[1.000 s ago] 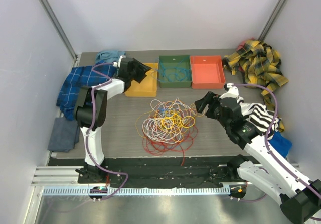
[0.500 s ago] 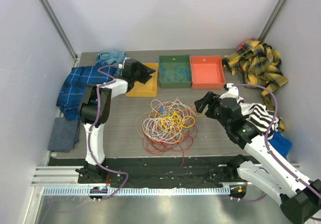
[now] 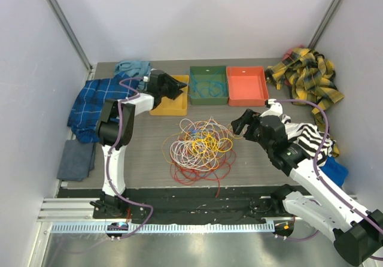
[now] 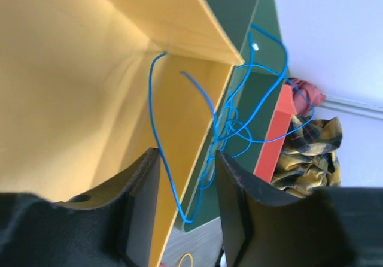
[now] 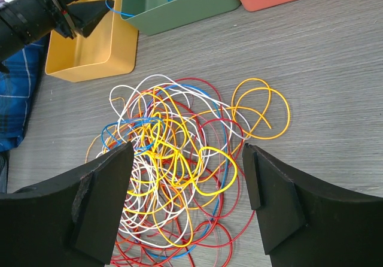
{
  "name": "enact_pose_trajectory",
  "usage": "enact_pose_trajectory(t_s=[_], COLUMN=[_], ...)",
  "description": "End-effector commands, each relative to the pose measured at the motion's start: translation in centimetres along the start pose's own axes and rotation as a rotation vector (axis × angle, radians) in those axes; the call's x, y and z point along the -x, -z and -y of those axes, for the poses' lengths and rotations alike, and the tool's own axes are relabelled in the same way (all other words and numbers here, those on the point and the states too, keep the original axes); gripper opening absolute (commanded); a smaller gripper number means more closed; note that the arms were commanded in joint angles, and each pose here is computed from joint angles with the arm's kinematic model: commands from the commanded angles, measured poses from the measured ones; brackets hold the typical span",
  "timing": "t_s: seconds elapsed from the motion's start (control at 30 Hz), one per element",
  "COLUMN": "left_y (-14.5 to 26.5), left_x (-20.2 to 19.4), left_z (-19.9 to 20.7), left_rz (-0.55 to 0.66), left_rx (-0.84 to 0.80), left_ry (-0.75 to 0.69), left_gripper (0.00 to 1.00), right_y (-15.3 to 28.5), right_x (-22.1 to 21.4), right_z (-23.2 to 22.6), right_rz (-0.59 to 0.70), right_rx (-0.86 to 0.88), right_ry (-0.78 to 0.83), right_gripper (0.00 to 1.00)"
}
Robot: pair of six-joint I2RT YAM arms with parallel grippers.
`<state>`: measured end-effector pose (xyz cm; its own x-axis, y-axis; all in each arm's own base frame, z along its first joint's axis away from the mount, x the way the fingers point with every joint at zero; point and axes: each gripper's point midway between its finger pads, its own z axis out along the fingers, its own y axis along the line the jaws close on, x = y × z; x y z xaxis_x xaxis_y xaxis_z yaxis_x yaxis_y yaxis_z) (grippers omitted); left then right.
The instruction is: Untangle the cables
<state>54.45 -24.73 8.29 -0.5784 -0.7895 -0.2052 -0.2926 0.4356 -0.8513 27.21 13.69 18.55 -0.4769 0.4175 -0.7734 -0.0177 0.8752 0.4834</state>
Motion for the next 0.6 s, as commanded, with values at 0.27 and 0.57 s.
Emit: enact_pose_trajectory(t_s=[0.27,0.57], left_y=[-1.9,1.1], left_x=[3.0,5.5], left_z=[4.1,14.1], left_rz=[0.062,0.154], left_rx=[-0.060,-0.271], left_ry=[-0.092,-0.179], left_gripper=[0.00,0.00], right_y=[0.4,0.6], right_x=[1.7,1.5], right_z=[-0.6,-0.2], right_rz=[0.068,0.068], right_rx=[0.020,0.017], right_ry=[-0.006,-0.006], right_gripper=[0.82,0.82])
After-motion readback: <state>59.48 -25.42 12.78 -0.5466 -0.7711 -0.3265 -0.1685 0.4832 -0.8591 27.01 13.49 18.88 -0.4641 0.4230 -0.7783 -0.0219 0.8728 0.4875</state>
